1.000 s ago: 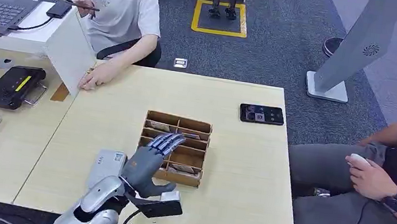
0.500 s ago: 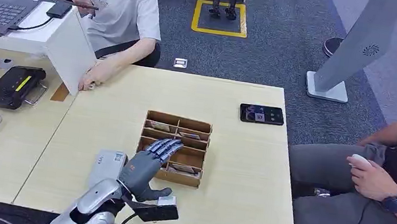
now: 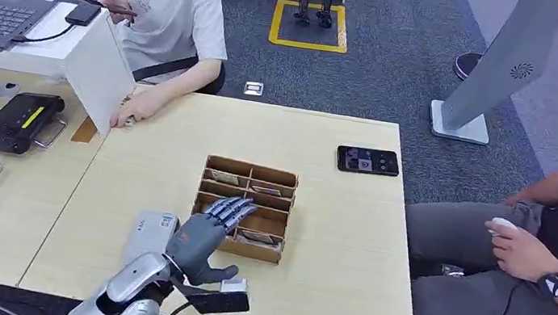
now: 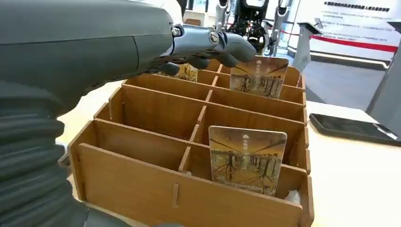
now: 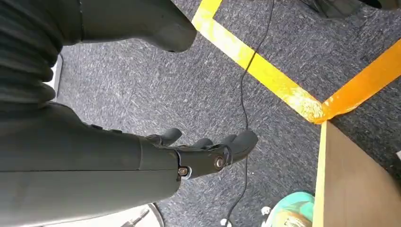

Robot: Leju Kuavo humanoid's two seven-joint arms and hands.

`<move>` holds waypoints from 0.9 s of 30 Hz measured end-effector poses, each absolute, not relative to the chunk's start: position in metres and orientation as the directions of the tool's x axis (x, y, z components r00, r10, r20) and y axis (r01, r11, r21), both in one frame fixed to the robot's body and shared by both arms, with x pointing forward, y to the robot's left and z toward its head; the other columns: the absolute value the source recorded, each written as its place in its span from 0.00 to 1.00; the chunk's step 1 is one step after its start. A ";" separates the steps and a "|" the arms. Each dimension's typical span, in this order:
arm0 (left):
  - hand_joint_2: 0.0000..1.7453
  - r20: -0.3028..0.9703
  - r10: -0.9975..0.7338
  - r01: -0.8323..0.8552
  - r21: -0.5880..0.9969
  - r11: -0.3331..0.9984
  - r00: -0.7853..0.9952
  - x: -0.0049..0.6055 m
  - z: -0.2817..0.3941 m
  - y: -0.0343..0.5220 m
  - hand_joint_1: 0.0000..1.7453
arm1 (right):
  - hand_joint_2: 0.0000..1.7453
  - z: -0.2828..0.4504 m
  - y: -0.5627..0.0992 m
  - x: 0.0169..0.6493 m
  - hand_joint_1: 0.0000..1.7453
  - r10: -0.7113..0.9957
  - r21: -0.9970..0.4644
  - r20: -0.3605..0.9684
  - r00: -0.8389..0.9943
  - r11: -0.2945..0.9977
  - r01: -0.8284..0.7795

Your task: Pass the card to the sensor for recognition and then transmit it.

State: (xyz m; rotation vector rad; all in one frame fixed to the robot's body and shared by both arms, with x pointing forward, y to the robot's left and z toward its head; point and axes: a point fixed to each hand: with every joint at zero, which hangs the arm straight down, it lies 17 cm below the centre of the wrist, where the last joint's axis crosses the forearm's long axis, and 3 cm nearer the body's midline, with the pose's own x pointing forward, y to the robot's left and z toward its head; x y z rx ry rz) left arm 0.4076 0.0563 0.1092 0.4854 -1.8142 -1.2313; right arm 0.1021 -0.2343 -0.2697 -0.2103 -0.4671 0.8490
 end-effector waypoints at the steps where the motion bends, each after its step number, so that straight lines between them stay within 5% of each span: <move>1: 1.00 0.418 -0.723 0.128 0.898 0.422 -0.550 0.408 0.109 0.058 0.00 | 1.00 -0.270 -0.234 0.102 0.00 0.761 -0.359 0.312 0.569 0.649 -0.671; 6: 1.00 0.330 -0.767 0.048 0.930 0.365 -0.551 0.412 0.113 0.064 0.00 | 1.00 -0.270 -0.235 0.102 0.00 0.757 -0.358 0.312 0.574 0.653 -0.667; 27: 1.00 0.315 -0.754 0.065 0.937 0.342 -0.576 0.404 0.108 0.055 0.00 | 1.00 -0.270 -0.233 0.101 0.00 0.753 -0.345 0.312 0.579 0.658 -0.670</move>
